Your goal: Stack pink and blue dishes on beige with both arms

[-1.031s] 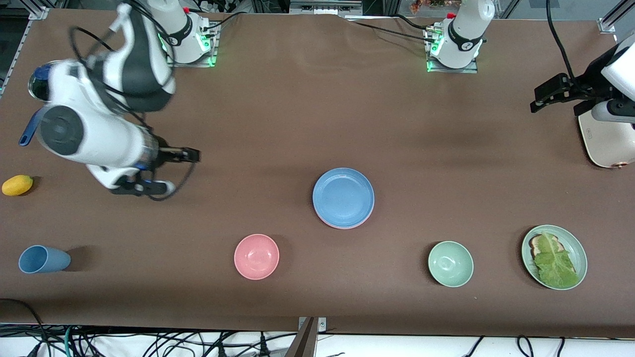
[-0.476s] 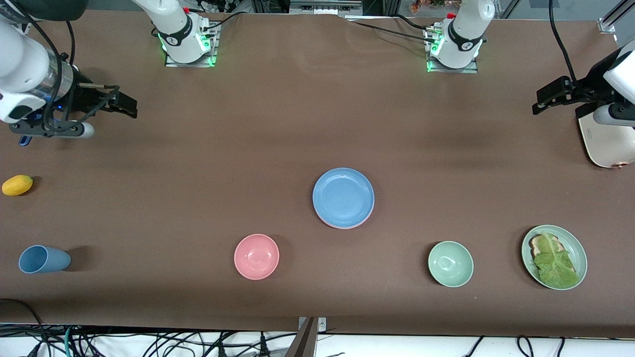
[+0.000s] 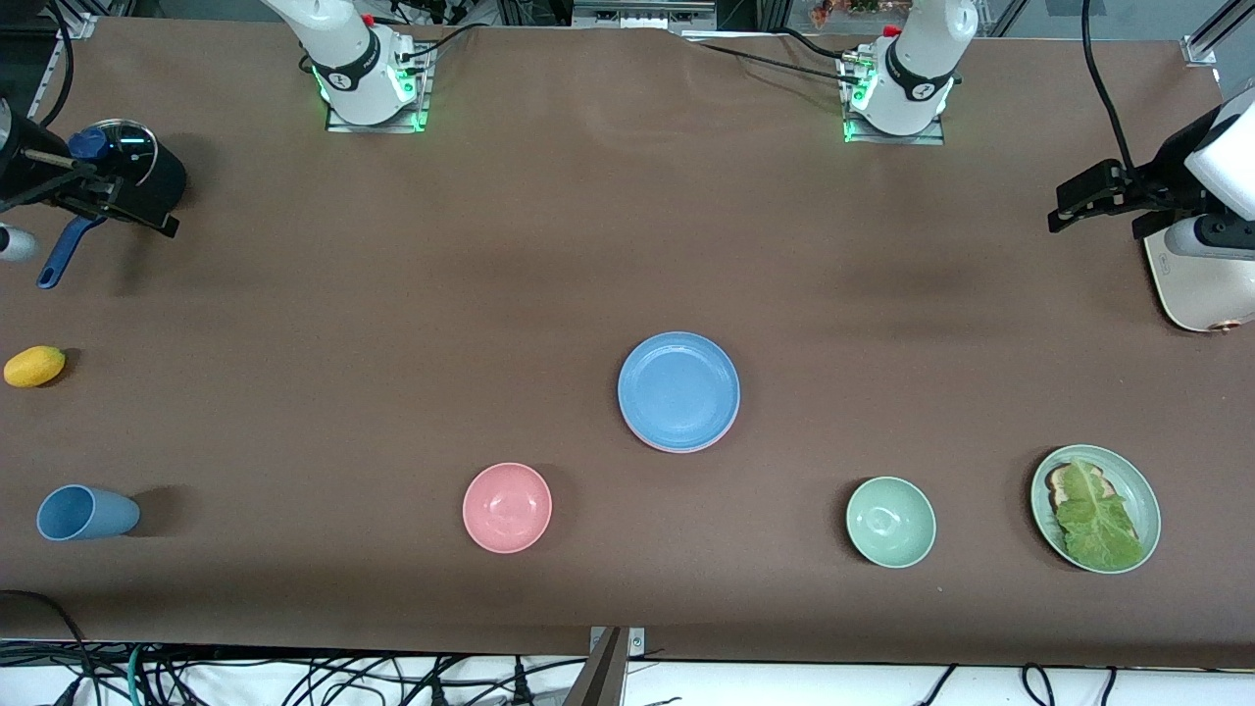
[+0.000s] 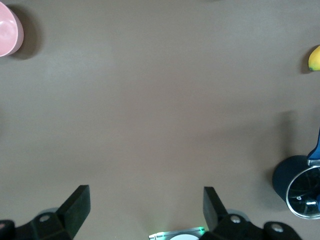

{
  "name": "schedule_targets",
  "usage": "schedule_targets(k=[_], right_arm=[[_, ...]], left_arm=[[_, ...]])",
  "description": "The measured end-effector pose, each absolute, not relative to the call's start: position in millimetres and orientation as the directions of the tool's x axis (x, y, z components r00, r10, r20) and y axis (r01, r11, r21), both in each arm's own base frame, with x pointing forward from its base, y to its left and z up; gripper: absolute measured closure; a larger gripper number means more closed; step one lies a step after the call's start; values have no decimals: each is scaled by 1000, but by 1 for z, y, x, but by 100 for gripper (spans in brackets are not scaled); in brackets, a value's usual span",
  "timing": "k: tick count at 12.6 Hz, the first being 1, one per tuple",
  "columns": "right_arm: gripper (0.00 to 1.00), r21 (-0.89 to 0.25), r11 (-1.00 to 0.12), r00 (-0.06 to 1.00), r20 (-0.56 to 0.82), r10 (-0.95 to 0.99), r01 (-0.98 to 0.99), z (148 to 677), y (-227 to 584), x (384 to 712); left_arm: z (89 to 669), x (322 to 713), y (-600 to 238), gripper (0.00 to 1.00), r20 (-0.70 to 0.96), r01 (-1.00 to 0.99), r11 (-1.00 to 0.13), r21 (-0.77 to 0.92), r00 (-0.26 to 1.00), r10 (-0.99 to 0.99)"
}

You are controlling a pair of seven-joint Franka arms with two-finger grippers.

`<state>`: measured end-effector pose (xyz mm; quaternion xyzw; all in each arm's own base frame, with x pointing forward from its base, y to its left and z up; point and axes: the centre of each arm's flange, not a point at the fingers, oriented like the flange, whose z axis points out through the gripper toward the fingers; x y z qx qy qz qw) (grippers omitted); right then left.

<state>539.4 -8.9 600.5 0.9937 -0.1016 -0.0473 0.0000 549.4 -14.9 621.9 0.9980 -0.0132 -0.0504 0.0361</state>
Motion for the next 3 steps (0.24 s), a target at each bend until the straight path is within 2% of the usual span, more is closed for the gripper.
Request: schedule_targets(k=[3], right_arm=[[0, 10, -979, 975, -93, -204, -204, 601, -10, 539]], left_arm=[[622, 549, -15, 0, -100, -23, -997, 73, 995, -30]])
